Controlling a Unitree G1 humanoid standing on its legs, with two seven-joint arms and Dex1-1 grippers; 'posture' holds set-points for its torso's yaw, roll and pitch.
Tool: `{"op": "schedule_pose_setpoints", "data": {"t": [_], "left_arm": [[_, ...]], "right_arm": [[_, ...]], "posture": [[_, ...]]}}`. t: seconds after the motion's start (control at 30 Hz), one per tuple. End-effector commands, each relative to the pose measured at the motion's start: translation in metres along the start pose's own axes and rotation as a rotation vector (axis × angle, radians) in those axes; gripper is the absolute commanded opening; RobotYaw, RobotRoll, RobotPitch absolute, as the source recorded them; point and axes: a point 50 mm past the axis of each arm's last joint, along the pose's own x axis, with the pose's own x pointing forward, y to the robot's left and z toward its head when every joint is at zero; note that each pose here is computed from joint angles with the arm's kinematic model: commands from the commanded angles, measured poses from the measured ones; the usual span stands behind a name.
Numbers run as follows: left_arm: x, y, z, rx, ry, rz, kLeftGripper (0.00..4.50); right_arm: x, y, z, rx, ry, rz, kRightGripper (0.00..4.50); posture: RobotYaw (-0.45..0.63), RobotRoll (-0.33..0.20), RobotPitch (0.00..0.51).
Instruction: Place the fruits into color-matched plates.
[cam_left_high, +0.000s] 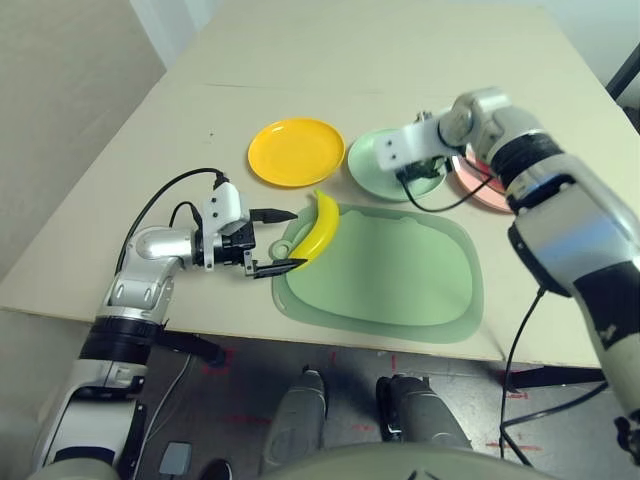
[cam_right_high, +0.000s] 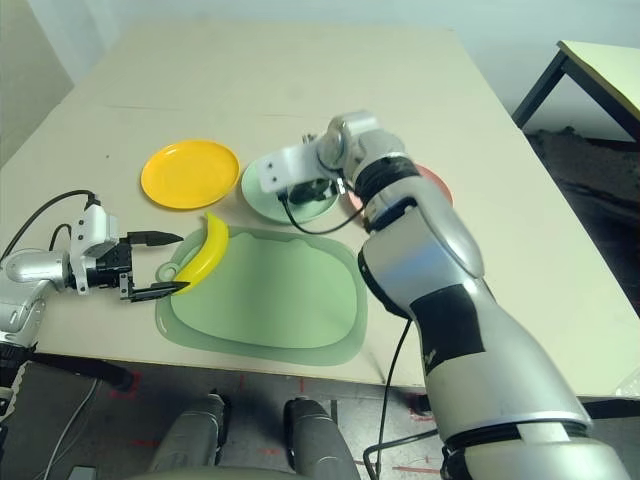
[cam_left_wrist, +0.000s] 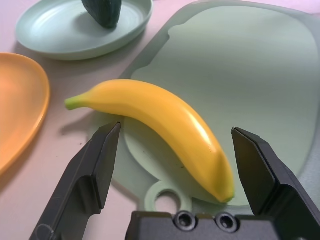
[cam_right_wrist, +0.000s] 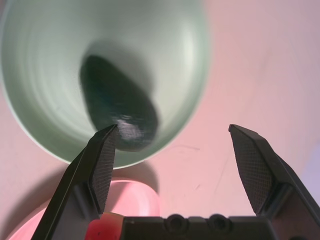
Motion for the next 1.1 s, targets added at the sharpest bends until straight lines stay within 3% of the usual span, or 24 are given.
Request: {"op": "schedule_pose_setpoints", "data": {"t": [0.03, 0.47, 0.57, 0.73, 0.83, 1.1], "left_arm": [[0.004, -0.002, -0.005, -0.010, 0.009, -0.016, 4.50], [0.011, 0.002, -0.005, 0.001, -0.007, -0.033, 4.50], [0.010, 0.000, -0.006, -0.001, -0.008, -0.034, 4.50], [0.013, 0.000, -0.005, -0.004, -0.014, -0.041, 4.50], [0.015, 0.001, -0.004, -0.002, -0.018, -0.044, 4.50], [0.014, -0.002, -0.003, -0.010, -0.024, -0.036, 4.50]], "right_arm": [[-0.013, -0.001, -0.016, 0.151, -0.064, -0.005, 4.46], [-0.078, -0.030, -0.052, 0.707, -0.395, -0.292, 4.46], [-0.087, -0.035, -0.056, 0.764, -0.440, -0.365, 4.46], [-0.083, -0.035, -0.054, 0.846, -0.489, -0.400, 4.46], [-0.077, -0.034, -0.059, 0.981, -0.521, -0.489, 4.46], [-0.052, -0.001, -0.072, 1.113, -0.484, -0.612, 4.46]], "posture": [[0.04, 0.000, 0.132], [0.03, 0.000, 0.119], [0.02, 0.000, 0.117], [0.01, 0.000, 0.115], [0.01, 0.000, 0.115], [0.01, 0.000, 0.116]]}}
